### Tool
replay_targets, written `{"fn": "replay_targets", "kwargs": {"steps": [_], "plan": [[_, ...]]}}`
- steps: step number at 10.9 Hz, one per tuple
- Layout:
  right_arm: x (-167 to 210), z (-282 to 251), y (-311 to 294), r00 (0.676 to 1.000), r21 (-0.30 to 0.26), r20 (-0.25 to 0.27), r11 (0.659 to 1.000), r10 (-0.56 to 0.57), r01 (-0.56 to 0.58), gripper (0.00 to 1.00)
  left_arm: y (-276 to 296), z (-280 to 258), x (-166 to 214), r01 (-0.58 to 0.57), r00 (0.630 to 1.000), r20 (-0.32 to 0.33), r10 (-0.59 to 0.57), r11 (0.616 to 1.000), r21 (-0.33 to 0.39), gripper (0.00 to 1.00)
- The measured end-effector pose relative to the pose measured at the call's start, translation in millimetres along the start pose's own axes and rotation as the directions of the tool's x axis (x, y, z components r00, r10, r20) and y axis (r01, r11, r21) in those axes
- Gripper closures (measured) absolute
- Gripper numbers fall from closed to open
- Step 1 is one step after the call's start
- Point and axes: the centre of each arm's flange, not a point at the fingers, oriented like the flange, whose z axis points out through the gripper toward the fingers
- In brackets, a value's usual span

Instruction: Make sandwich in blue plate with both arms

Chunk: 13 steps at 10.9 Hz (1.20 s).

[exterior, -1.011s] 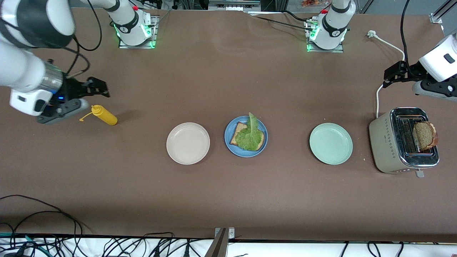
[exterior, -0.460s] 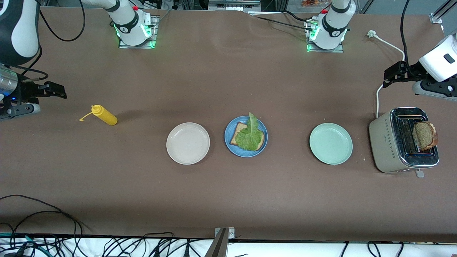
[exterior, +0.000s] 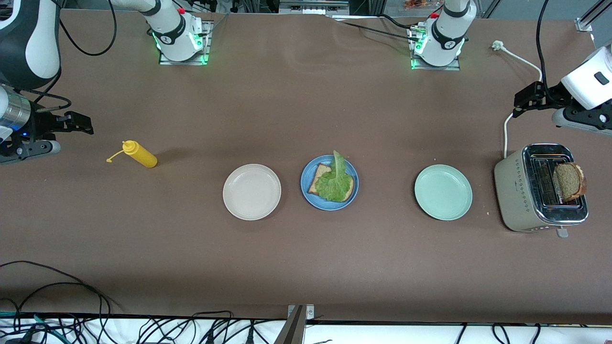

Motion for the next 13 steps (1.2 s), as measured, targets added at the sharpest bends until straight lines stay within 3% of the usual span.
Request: {"fn": "replay_targets", "kwargs": {"steps": [5,9,13], "plan": [[-2.0,11.8,10.8,1.000,0.001,-0.002,1.000,0.018,-0.018,0.00,0.0,0.0,0.0,0.000,1.000,0.000,0.000,1.000,0.000,0.00],[6.9,38.8,25.0,1.000,0.083,-0.003,0.997,-0.001,0.002,0.00,-0.1,0.1,0.0,0.000,1.000,0.000,0.000,1.000,0.000,0.00],[3.4,35.0,23.0,0.995,0.121,-0.091,0.992,-0.029,0.040,0.00,-0.1,0.1,0.0,0.000,1.000,0.000,0.000,1.000,0.000,0.00]]}}
